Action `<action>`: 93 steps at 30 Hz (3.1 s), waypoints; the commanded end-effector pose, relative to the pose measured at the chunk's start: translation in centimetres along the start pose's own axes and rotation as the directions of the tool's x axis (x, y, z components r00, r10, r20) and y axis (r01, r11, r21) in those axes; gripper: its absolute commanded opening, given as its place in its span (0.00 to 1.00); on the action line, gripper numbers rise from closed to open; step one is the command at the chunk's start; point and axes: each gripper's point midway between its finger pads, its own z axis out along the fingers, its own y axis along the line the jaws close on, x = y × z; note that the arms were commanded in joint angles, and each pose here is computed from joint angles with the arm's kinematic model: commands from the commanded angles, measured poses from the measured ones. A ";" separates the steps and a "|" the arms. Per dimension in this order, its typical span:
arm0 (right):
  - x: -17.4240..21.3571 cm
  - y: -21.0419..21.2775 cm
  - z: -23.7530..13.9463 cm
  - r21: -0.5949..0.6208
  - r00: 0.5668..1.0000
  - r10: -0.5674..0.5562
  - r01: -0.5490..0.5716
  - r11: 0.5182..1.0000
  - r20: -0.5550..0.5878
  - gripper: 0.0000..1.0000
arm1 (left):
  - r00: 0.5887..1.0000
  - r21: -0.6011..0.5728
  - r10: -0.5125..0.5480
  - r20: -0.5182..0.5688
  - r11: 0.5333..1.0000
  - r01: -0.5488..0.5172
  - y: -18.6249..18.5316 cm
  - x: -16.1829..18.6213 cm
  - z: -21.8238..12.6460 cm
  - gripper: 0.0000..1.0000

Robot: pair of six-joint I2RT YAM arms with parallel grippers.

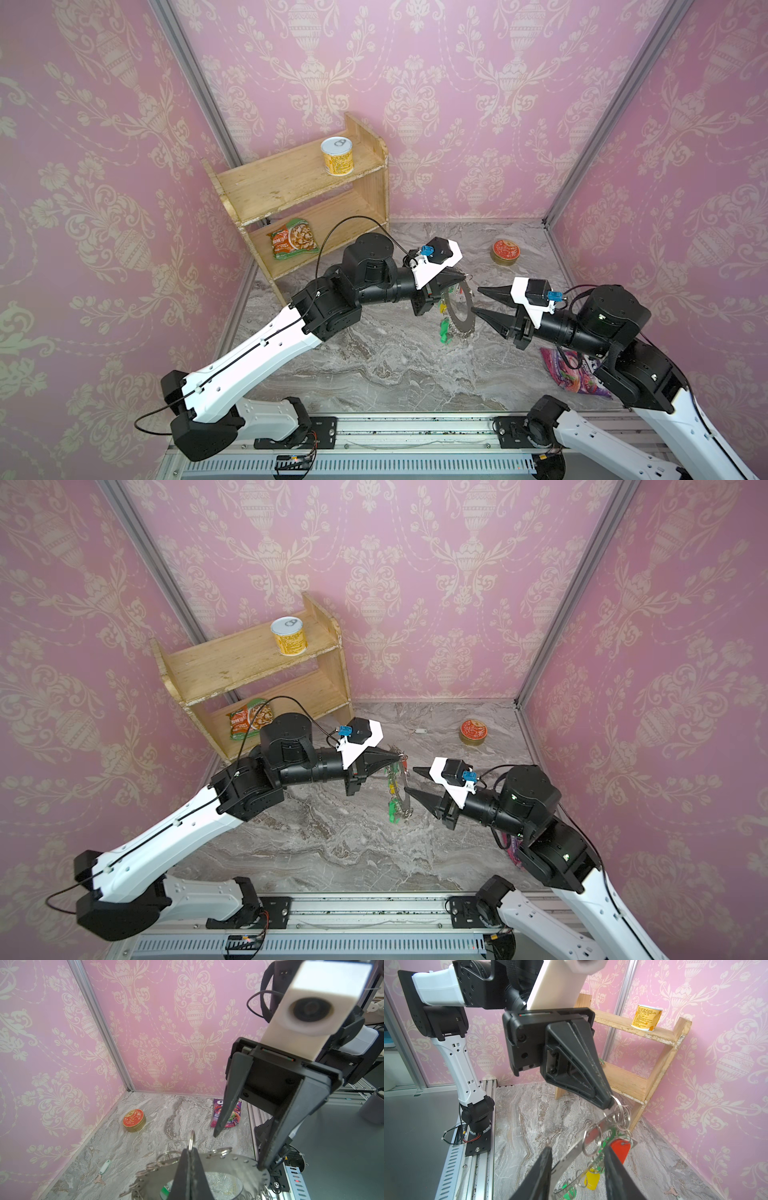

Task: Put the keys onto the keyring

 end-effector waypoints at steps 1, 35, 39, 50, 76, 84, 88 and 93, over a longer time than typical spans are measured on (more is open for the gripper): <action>-1.2 0.7 -1.3 -0.018 0.999 -0.040 0.040 0.999 0.014 0.45 | 0.997 0.013 0.032 0.069 0.999 -0.033 -0.6 -2.3 -1.0 0.00; -0.6 -0.7 -0.2 0.043 0.995 -0.100 0.099 0.994 0.002 0.39 | 0.995 0.065 0.001 0.096 0.998 -0.008 -1.5 -3.2 -0.9 0.00; -1.2 -0.7 -0.1 0.036 0.995 -0.100 0.099 0.994 0.027 0.38 | 0.996 0.060 -0.002 0.089 0.998 -0.003 -1.4 -2.9 -0.6 0.00; -1.6 -0.3 0.2 0.009 0.996 -0.079 0.079 0.997 0.049 0.37 | 0.996 0.051 -0.015 0.087 0.999 0.010 -1.1 -3.2 -0.1 0.00; -1.7 -0.4 -0.2 0.060 0.990 -0.134 0.131 0.990 0.050 0.37 | 0.993 0.036 -0.070 0.096 0.997 0.066 -0.8 -4.3 0.5 0.00; -2.1 -1.1 -0.6 0.108 0.987 -0.148 0.141 0.984 0.063 0.36 | 0.993 0.049 -0.071 0.092 0.997 0.066 -1.3 -4.4 0.7 0.00; -2.6 -1.3 -0.8 0.127 0.985 -0.154 0.143 0.982 0.080 0.35 | 0.994 0.054 -0.072 0.084 0.996 0.067 -1.5 -4.2 0.9 0.00; -2.9 -1.2 -0.9 0.125 0.984 -0.153 0.141 0.982 0.092 0.33 | 0.994 0.055 -0.072 0.079 0.996 0.068 -1.6 -4.1 0.9 0.00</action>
